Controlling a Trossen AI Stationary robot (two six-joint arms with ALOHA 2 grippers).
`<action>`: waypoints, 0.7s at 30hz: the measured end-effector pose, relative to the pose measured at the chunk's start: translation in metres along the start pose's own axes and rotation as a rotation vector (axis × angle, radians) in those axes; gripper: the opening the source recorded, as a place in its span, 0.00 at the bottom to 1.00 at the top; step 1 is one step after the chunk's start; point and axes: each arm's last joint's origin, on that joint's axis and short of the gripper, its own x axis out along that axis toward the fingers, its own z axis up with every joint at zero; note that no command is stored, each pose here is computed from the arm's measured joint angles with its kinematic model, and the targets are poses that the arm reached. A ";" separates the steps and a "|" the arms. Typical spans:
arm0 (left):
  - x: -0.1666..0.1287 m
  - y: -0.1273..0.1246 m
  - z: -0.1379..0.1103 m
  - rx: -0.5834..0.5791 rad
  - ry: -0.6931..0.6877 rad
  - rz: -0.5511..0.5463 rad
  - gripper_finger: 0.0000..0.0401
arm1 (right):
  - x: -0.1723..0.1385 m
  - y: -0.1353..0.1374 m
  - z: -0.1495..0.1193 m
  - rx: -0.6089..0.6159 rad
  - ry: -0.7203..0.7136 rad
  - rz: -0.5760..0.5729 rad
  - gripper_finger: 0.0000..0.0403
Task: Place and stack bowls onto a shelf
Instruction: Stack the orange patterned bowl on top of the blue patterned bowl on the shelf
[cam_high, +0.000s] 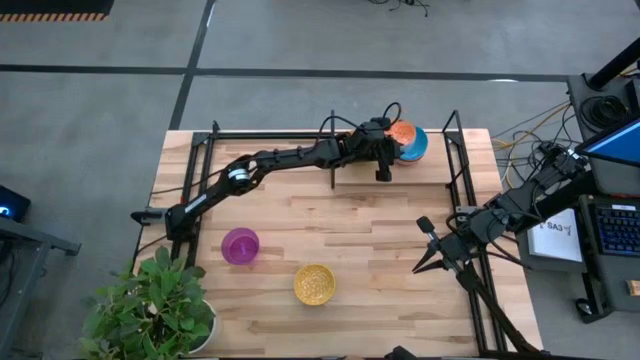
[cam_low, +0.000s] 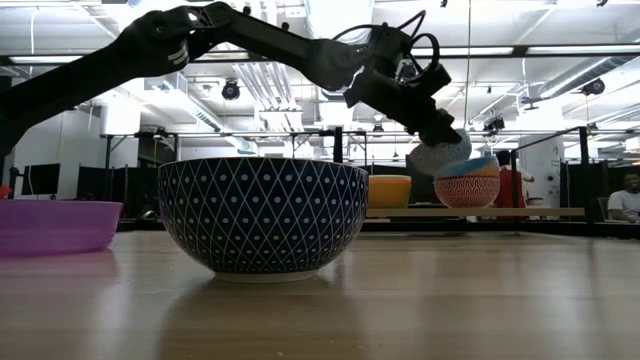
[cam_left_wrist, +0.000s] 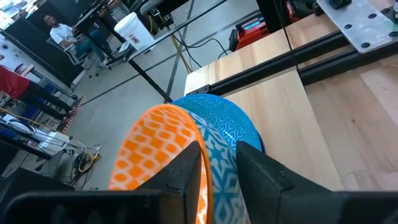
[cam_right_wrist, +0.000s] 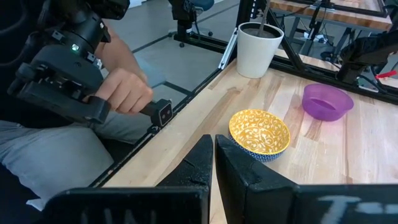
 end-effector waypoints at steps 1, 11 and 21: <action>0.000 0.000 0.000 0.003 -0.003 -0.004 0.20 | 0.000 0.000 0.000 0.000 0.000 0.000 0.02; 0.000 0.000 0.002 0.010 -0.036 -0.026 0.15 | 0.000 0.000 0.000 0.000 0.000 0.000 0.02; 0.000 0.003 0.005 -0.008 -0.080 0.005 0.17 | 0.000 0.000 0.000 -0.001 0.000 -0.001 0.02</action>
